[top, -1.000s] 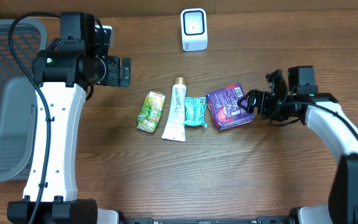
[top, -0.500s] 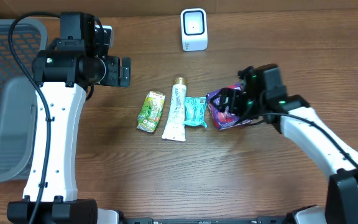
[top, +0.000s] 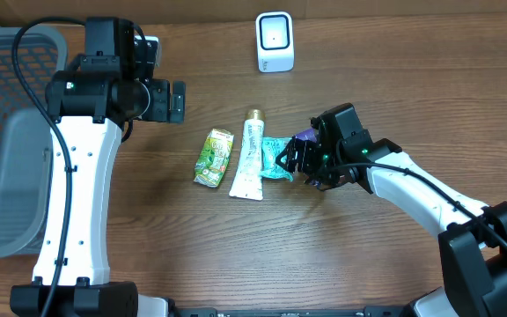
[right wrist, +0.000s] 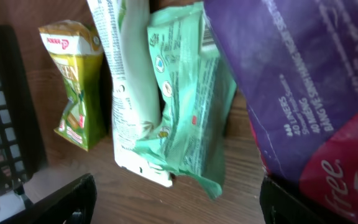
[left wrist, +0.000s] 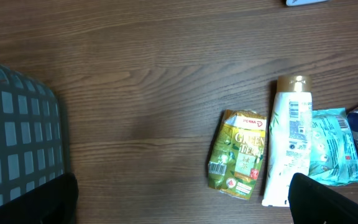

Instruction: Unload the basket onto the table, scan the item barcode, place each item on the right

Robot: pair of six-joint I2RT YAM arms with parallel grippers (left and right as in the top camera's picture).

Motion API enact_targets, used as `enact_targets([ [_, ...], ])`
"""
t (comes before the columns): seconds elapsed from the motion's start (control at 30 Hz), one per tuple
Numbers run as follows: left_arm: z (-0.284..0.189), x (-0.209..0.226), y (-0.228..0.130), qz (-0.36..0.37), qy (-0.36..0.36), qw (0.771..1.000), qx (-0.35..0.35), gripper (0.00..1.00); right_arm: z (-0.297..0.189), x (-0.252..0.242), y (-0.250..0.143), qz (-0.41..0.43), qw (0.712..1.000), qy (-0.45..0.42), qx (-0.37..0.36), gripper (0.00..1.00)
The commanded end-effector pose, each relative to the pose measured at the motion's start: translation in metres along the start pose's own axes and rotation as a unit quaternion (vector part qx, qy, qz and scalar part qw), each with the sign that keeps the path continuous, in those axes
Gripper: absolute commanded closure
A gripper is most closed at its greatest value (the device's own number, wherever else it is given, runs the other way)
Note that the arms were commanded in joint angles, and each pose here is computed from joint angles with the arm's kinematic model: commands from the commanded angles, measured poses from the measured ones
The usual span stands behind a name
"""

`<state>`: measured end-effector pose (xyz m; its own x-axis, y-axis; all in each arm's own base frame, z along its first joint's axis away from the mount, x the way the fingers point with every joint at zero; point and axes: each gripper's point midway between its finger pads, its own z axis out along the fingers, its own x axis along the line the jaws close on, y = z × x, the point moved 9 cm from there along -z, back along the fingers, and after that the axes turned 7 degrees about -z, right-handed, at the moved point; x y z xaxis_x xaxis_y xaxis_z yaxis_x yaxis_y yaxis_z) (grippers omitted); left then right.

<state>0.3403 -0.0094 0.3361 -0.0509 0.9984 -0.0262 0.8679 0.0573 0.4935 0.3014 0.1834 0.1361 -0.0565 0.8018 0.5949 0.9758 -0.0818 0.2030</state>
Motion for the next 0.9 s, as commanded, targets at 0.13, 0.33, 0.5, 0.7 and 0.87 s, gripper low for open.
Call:
enact_targets([
  [0.13,-0.007,-0.002,0.004,0.012,-0.007,1.0,-0.013,0.0,-0.02,-0.029,0.005,0.008,0.999,-0.045,0.008,0.15],
  [0.33,-0.007,-0.001,0.004,0.012,-0.007,1.0,-0.013,0.0,-0.053,-0.074,0.006,0.051,0.988,-0.143,0.002,0.11],
  [0.5,-0.008,-0.001,0.004,0.012,-0.007,1.0,-0.013,0.0,-0.071,-0.095,0.012,0.049,0.986,-0.157,-0.009,0.07],
  [0.7,-0.008,-0.001,0.004,0.012,-0.007,1.0,-0.013,0.0,-0.092,-0.106,0.025,0.009,0.995,-0.09,-0.031,0.02],
  [0.87,-0.007,-0.001,0.004,0.012,-0.007,1.0,-0.013,0.0,-0.1,-0.109,0.033,-0.016,0.998,-0.023,-0.051,0.0],
])
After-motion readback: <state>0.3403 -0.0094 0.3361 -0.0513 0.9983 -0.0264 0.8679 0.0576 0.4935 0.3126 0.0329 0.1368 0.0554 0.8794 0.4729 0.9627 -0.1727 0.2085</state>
